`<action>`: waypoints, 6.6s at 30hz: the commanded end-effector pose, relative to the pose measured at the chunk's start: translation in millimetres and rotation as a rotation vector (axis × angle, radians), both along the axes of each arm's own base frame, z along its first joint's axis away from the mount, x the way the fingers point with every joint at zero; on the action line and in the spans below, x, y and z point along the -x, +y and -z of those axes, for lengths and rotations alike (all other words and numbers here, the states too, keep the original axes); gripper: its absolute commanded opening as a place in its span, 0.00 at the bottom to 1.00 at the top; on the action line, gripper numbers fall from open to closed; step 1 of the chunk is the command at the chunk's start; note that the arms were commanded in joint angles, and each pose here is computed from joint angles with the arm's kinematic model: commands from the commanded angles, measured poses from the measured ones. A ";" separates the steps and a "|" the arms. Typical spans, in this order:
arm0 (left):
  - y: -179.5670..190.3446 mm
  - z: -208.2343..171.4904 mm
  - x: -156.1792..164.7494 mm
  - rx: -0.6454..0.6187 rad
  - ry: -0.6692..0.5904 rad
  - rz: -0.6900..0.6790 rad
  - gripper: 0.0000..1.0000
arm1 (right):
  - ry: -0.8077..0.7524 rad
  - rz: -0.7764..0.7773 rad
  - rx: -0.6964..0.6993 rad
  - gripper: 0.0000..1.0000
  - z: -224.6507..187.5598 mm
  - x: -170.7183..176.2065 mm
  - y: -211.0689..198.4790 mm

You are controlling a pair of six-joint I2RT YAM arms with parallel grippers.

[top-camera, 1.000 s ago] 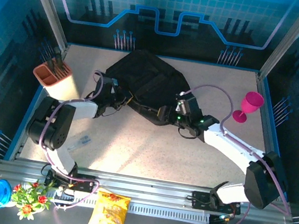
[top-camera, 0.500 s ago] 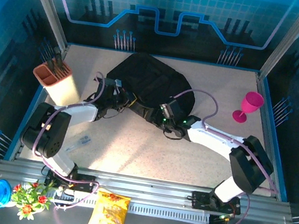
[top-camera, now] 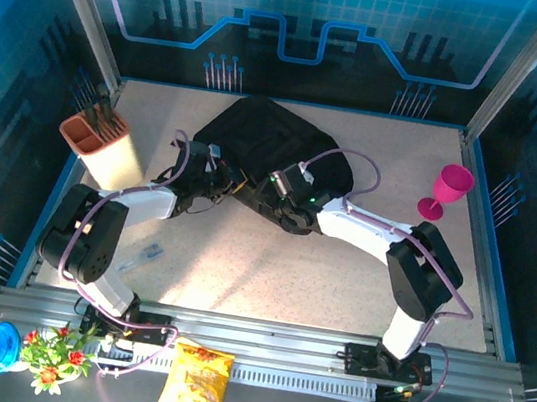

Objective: Pack the student bag
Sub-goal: Unzip the student bag at the top-center of the table.

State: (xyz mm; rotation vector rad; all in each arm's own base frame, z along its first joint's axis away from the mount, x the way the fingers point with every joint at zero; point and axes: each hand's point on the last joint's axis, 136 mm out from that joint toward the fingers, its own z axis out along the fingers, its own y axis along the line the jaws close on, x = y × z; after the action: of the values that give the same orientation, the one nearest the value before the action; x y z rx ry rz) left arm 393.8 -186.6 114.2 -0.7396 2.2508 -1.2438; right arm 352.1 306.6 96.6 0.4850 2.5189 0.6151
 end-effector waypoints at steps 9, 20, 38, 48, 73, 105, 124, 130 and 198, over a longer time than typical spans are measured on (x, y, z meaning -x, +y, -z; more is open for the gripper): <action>-19.7 -12.3 9.0 0.020 -0.028 0.119 0.01 | -0.004 0.036 0.138 0.68 10.5 -0.8 -15.6; -13.9 -7.7 6.4 -0.027 -0.025 0.104 0.01 | 0.004 0.040 0.179 0.50 9.6 32.8 -54.1; -14.4 -6.5 6.7 -0.032 -0.018 0.109 0.01 | -0.074 -0.153 0.222 0.55 -4.6 38.2 -24.2; -14.3 -6.7 6.3 -0.031 -0.015 0.110 0.01 | -0.052 -0.170 0.203 0.52 3.0 33.4 -10.5; 1.4 9.6 -0.1 -0.074 0.014 0.054 0.00 | -0.086 -0.044 0.466 0.00 0.8 53.1 -93.8; 29.8 32.9 -34.7 -0.217 0.061 0.061 0.21 | -0.104 -0.362 0.381 0.00 -20.0 7.4 -126.8; 54.8 13.9 59.3 -0.114 0.181 -0.062 0.71 | -0.231 -0.787 0.135 0.00 -34.5 30.7 56.4; 35.8 6.1 65.8 0.154 0.212 -0.118 0.72 | -0.213 -0.836 0.085 0.00 -27.3 47.3 79.8; 37.2 46.9 4.5 -0.208 0.199 0.038 0.11 | -0.147 -0.424 0.277 0.46 11.1 23.6 -73.6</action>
State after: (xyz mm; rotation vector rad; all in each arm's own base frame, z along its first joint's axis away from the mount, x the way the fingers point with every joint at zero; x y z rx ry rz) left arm 387.3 -150.0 64.1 -0.8131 2.5035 -0.9792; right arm 312.6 235.0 82.8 -0.1732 2.5273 0.4511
